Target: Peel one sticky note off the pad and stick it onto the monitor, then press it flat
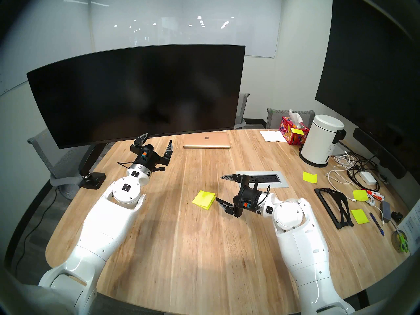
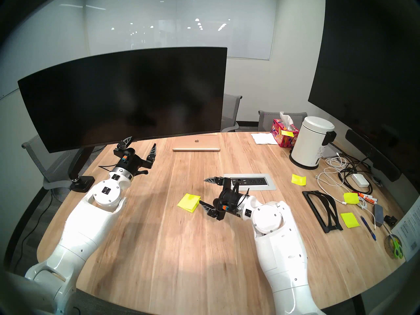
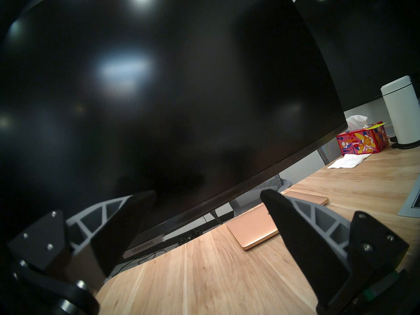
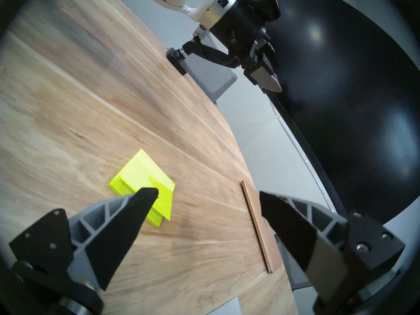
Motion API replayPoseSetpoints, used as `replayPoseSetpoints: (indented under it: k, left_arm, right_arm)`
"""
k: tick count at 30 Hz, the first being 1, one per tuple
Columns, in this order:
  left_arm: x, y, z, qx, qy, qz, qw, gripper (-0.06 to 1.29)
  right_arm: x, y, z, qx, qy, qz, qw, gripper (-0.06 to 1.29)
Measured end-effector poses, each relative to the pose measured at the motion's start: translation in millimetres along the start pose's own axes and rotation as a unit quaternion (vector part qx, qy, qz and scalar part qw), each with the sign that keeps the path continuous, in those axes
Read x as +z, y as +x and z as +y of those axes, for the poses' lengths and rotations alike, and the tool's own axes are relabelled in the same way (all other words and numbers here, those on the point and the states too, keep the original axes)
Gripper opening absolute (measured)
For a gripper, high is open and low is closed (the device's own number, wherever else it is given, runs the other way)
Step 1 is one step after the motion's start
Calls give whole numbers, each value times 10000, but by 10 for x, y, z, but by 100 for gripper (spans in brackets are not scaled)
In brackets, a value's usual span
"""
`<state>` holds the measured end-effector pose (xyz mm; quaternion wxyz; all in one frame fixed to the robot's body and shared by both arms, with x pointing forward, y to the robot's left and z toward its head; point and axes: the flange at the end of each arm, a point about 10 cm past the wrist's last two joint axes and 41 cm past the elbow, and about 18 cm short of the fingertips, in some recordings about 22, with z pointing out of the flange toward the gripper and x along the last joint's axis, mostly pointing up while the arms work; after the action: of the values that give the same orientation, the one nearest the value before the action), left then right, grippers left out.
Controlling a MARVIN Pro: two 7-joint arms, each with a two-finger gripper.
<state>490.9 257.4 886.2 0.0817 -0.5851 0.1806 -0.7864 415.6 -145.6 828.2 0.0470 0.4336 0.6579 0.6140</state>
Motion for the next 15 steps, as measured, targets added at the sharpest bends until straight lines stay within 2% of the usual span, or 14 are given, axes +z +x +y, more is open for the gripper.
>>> replayPoseSetpoints:
  k: [10, 15]
  left_arm:
    - [0, 0, 0, 0, 0, 0, 10000, 127]
    - [0, 0, 0, 0, 0, 0, 10000, 127]
  right_arm:
    - [24, 18, 10, -156, 3, 38, 9999, 123]
    - [39, 32, 3, -351, 50, 35, 9994, 123]
